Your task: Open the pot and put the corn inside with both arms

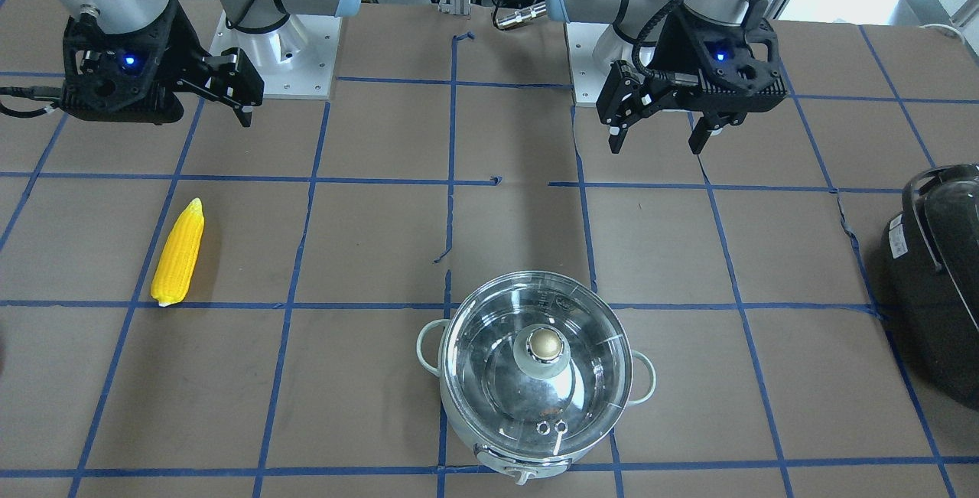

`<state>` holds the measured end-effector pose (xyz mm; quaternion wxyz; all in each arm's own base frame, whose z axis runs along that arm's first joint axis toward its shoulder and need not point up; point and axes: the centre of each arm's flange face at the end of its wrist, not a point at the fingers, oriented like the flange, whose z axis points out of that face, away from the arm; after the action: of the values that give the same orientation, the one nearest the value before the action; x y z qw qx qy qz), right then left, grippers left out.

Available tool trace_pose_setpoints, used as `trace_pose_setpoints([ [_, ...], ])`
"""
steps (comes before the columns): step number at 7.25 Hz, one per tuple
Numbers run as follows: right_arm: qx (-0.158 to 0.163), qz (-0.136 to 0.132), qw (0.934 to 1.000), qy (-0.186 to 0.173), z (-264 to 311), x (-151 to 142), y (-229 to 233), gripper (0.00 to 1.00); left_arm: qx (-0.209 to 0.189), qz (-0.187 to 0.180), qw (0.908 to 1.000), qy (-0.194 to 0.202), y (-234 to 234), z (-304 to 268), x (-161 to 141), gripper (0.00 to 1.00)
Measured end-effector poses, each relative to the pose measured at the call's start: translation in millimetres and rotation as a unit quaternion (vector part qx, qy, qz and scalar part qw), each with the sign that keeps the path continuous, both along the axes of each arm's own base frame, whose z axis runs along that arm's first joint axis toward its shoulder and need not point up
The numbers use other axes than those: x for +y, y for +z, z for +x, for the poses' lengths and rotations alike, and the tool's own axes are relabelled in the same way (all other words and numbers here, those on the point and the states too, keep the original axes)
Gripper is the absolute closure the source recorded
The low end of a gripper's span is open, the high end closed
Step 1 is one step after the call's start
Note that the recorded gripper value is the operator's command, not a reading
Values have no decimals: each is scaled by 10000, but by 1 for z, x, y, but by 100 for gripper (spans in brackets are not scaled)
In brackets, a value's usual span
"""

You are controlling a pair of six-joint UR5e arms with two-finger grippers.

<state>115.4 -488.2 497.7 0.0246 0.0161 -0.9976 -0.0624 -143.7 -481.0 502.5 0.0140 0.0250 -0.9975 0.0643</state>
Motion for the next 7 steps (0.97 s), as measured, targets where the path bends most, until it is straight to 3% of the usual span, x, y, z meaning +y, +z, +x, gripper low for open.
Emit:
trace_pose_setpoints([
  [7, 112, -35, 9999, -2, -2, -1, -2, 0, -2, 1, 10000, -1, 1, 1, 1, 0],
])
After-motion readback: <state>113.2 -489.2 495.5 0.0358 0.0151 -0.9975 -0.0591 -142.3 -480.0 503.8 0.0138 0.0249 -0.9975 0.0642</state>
